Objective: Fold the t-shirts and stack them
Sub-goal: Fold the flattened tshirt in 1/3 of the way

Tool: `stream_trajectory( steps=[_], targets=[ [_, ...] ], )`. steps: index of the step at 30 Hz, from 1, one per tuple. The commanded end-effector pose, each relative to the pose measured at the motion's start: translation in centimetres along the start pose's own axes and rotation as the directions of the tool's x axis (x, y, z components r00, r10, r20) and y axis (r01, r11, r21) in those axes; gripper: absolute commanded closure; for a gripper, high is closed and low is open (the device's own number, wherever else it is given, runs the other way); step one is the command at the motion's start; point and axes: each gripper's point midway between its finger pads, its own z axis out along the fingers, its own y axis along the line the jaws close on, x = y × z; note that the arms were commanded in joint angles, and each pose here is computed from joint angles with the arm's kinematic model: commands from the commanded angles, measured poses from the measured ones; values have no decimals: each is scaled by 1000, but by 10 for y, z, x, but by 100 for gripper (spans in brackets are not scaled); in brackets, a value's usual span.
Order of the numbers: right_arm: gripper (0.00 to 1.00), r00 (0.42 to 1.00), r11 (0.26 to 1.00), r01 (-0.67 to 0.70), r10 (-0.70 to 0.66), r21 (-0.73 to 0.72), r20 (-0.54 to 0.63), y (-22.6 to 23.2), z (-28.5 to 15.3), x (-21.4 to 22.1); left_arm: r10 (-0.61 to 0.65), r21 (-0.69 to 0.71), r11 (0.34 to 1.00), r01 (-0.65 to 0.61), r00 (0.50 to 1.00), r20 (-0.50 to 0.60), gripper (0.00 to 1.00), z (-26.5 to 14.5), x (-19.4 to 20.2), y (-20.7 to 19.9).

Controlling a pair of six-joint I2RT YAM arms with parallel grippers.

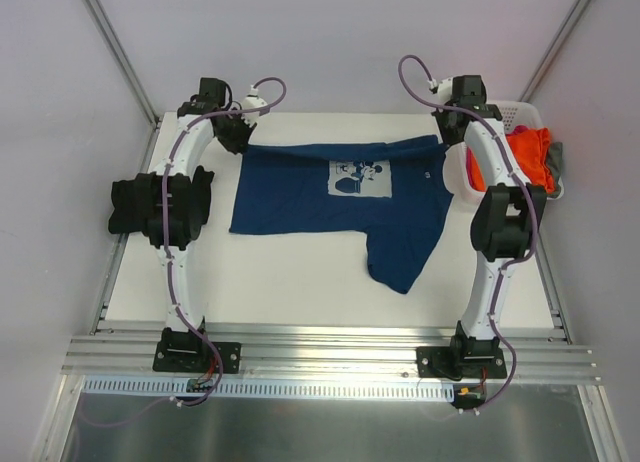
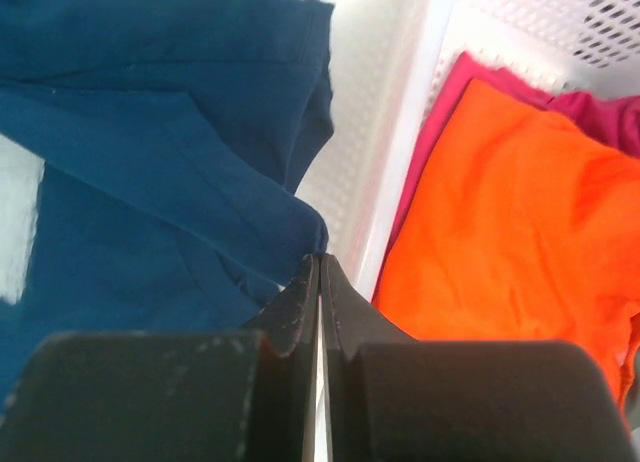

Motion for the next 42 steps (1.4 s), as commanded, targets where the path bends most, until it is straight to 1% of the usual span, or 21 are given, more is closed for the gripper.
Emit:
stream_trajectory(
  steps=[1, 9, 14, 18, 23, 32, 39, 40, 41, 42],
  targets=[
    [100, 999, 1000, -14, 14, -11, 46, -6, -47, -6, 20, -41, 999, -19, 1000, 23, 100, -34, -11, -1],
    [100, 1000, 999, -15, 15, -30, -6, -2, -53, 20, -12, -28, 1000, 11, 1000, -9, 100, -36, 7, -9],
    [100, 999, 999, -10, 8, -39, -42, -1, -49, 34, -24, -31, 999, 23, 999, -35, 100, -29, 15, -7],
    [100, 996, 999, 15, -19, -41, -90, 1, -43, 51, -33, -49, 998, 29, 996, -81, 100, -19, 29, -1],
    [100, 983, 998, 43, -51, -53, -176, 6, -26, 79, -60, -60, 997, 54, 992, -107, 100, -8, 41, 10],
    [100, 982, 997, 29, -43, -74, -186, 11, -8, 77, -79, -3, 997, 80, 988, -129, 100, 7, 54, -5],
    [99, 978, 993, 37, -58, -110, -201, 26, 3, 78, -84, -12, 996, 83, 982, -168, 100, 7, 66, -8],
    [99, 976, 992, 40, -64, -118, -210, 29, 4, 80, -97, -22, 995, 94, 980, -175, 97, 8, 68, -7],
    [99, 973, 991, 45, -72, -125, -218, 31, 4, 82, -108, -35, 994, 103, 976, -190, 84, 7, 70, -7],
    [90, 972, 989, 52, -82, -137, -221, 34, 2, 82, -121, -64, 992, 109, 970, -210, 56, 4, 72, -3]
  ],
)
